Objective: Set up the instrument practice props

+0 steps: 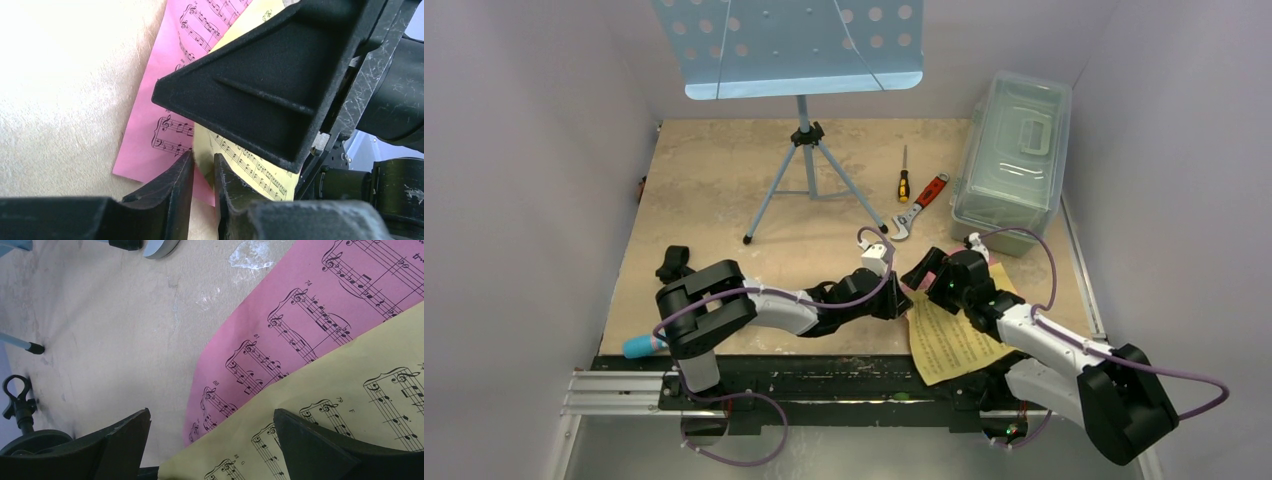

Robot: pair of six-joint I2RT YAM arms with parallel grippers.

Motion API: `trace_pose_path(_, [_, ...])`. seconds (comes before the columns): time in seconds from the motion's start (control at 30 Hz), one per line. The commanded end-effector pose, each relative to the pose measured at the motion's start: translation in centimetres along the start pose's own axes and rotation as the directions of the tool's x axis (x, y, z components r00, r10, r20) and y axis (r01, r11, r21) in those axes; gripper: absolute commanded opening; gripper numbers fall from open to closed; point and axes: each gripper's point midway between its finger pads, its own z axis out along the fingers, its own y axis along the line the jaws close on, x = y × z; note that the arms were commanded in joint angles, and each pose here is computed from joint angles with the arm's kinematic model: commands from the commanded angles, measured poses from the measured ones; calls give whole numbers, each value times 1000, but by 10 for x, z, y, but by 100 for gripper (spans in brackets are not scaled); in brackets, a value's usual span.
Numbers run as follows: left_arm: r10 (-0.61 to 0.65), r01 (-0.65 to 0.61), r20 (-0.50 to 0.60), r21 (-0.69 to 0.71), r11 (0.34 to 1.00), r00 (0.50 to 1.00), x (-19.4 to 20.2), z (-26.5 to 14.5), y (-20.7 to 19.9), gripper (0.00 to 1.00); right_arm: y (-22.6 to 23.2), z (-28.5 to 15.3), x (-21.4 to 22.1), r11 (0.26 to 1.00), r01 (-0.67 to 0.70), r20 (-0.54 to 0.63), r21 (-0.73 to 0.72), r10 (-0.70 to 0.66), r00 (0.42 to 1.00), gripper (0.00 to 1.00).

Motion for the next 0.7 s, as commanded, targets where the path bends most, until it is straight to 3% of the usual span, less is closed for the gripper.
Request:
trace_pose_path(0.0, [29, -30, 57, 4, 1000, 998, -18, 0, -12, 19, -11, 1, 11, 999, 15, -52, 43, -13, 999, 98])
trace_pose_path(0.13, [84, -79, 74, -59, 995, 994, -26, -2, -6, 17, -13, 2, 15, 999, 22, -67, 42, -20, 998, 98])
trace_pose_path(0.3, [111, -104, 77, -82, 991, 991, -28, -2, -9, 0, -11, 0, 10, 998, 53, -56, 41, -50, 997, 98])
trace_pose_path(0.4, [113, -107, 73, -78, 991, 991, -29, -3, -12, 0, -3, -5, 2, 994, 111, -42, 22, -110, 993, 98])
trace_pose_path(0.53, [197, -194, 76, -40, 980, 978, -51, -13, -35, 0, 22, -28, -27, 964, 266, 11, 4, -266, 964, 98])
trace_pose_path(0.67, [377, -377, -16, -32, 926, 926, -74, -34, -44, 0, 57, -80, -89, 929, 366, 178, 63, -371, 911, 98])
